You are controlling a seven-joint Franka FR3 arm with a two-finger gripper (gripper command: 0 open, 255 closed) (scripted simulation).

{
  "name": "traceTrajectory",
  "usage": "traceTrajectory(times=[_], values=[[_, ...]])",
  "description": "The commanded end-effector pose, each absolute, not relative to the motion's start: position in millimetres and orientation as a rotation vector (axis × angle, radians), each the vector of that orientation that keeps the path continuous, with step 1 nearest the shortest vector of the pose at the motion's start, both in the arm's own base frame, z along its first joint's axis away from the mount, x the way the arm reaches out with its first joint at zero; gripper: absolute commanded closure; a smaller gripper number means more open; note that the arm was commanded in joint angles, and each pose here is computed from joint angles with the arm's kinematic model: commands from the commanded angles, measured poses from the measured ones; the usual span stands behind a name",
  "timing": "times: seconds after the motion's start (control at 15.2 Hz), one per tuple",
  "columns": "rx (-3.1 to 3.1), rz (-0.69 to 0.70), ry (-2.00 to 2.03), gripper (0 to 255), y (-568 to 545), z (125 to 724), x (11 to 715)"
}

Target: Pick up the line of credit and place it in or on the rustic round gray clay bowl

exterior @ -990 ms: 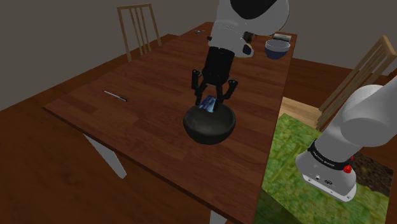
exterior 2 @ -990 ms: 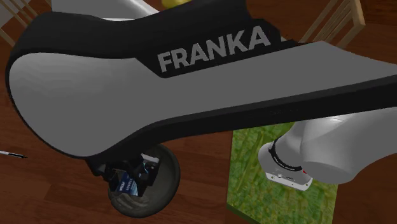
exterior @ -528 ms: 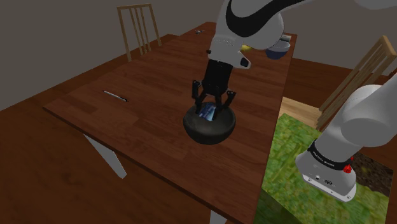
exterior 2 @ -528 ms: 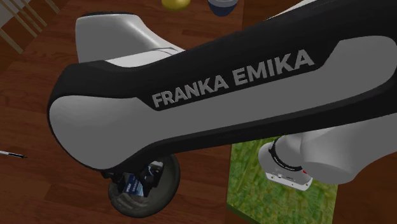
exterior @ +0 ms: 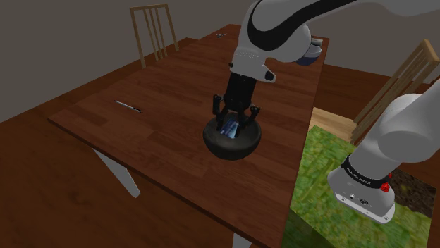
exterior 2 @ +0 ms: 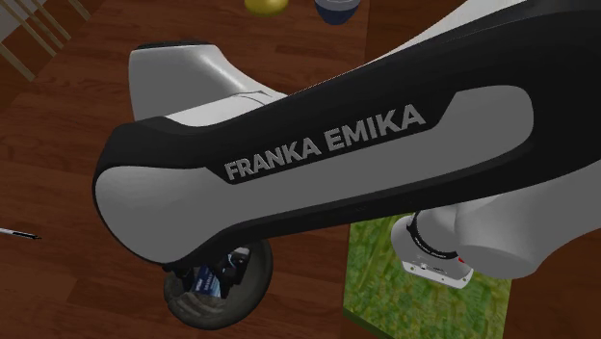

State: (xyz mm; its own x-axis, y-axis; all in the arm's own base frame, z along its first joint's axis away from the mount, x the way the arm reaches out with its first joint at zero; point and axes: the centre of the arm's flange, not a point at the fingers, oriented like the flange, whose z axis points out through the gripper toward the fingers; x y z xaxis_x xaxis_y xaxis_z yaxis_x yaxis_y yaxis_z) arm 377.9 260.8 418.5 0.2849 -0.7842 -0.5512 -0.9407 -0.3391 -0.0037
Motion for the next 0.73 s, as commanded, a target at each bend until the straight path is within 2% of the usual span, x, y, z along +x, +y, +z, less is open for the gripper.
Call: traceTrajectory(times=[0.0, 0.07, 0.13, 0.46, 0.66], values=[[-2.231, 0.667, 1.566, 255, 260.8, 418.4, 377.9], [-2.231, 0.667, 1.566, 255, 260.8, 418.5, 377.9], [-2.231, 0.667, 1.566, 0, 260.8, 418.5, 377.9], [-2.231, 0.667, 1.566, 0, 260.8, 418.5, 377.9], [-2.231, 0.667, 1.566, 0, 240.2, 451.5, 385.2]])
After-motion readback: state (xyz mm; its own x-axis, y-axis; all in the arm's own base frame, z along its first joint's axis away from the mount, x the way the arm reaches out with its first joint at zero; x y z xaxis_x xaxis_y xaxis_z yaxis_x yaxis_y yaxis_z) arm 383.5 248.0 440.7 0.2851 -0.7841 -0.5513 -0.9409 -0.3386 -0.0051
